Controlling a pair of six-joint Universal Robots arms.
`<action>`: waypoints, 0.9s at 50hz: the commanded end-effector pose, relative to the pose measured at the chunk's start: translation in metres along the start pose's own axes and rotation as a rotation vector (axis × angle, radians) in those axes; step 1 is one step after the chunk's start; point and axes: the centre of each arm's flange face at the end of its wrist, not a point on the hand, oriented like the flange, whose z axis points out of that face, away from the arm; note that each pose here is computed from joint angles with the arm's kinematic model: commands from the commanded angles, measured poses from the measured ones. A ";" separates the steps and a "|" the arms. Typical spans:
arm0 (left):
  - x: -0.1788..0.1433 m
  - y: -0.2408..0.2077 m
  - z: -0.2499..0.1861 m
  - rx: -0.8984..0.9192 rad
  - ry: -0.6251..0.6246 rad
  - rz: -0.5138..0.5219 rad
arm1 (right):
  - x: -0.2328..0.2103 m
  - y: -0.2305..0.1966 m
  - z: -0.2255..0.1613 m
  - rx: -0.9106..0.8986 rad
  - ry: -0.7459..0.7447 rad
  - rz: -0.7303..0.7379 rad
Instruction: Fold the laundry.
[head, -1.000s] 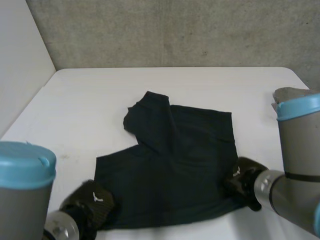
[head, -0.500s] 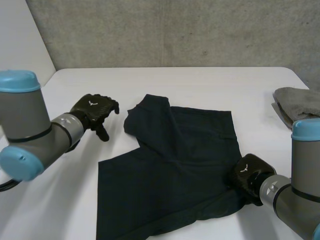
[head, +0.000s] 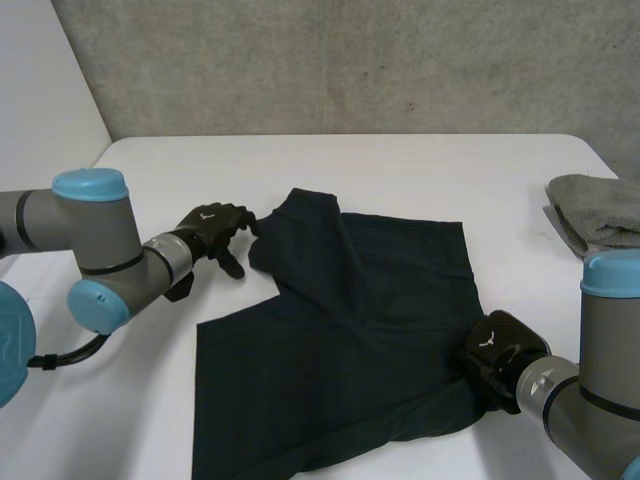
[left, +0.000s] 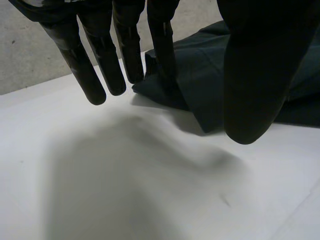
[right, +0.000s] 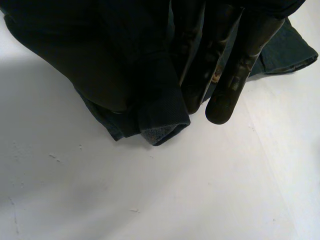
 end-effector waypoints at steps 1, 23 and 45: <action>-0.012 0.000 0.005 -0.001 -0.106 0.007 | -0.001 0.001 0.000 0.001 0.001 0.004; 0.044 0.003 -0.001 -0.025 0.085 0.030 | -0.002 0.002 0.001 0.009 -0.005 0.007; 0.074 -0.012 -0.007 0.023 0.188 0.057 | -0.006 0.004 0.001 0.007 -0.010 0.006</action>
